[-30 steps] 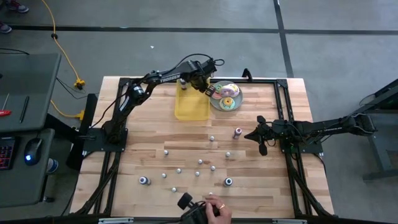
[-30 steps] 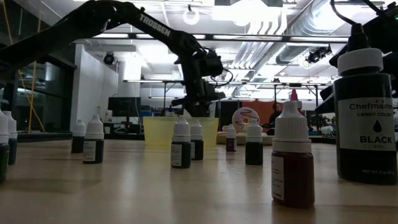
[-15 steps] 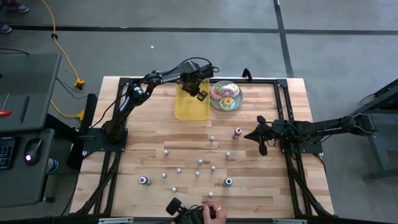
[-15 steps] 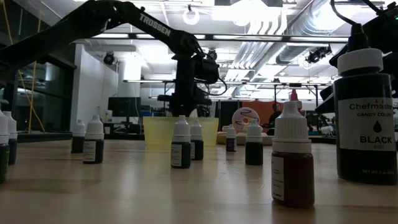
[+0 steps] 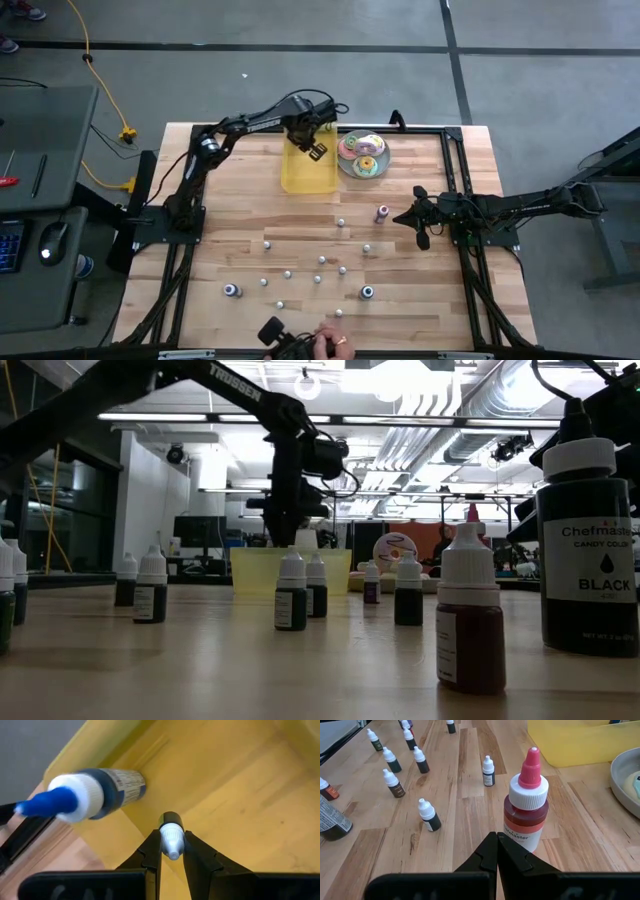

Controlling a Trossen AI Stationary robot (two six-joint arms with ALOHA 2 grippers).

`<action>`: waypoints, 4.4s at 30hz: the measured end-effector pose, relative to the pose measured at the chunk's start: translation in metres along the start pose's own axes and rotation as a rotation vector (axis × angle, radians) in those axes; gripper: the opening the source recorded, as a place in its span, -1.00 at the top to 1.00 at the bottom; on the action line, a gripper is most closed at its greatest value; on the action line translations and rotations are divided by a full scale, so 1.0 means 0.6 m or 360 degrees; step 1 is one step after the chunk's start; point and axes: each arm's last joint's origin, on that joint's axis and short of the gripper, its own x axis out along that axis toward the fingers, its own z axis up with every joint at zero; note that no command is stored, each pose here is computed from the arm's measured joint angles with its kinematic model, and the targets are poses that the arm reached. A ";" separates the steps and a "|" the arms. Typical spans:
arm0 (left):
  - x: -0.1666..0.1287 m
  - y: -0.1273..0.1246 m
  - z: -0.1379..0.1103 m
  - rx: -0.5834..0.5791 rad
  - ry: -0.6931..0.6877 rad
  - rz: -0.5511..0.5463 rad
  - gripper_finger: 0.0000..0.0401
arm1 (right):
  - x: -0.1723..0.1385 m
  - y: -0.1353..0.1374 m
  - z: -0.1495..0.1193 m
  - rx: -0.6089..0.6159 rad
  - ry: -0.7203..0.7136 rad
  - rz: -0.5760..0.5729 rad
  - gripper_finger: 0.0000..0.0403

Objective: Pick & Place food coloring
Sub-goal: Put the small green food coloring bottle into the bin, then put the small black food coloring bottle into the bin

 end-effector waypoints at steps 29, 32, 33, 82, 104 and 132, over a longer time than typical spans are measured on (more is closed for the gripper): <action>0.056 0.043 -0.025 -0.0320 -0.0040 -0.0164 0.75 | 0.000 0.000 0.000 0.0000 -0.0001 0.0000 1.00; 0.064 0.042 -0.026 -0.0317 -0.0025 -0.0162 0.75 | 0.000 0.000 0.000 0.0000 -0.0001 0.0000 1.00; 0.066 0.042 -0.028 -0.0312 -0.0011 -0.0156 0.75 | 0.000 0.000 0.000 0.0000 -0.0001 0.0000 1.00; -0.164 0.083 -0.073 -0.0041 -0.0579 -0.0087 0.36 | 0.000 0.000 0.000 0.0000 -0.0001 0.0000 1.00; -0.379 0.102 -0.351 0.1090 -0.0340 -0.0583 0.36 | 0.000 0.000 0.000 0.0000 -0.0001 0.0000 1.00; -0.145 -0.039 -0.497 0.0477 0.0053 -0.0670 0.36 | 0.000 0.000 0.000 0.0000 -0.0001 0.0000 1.00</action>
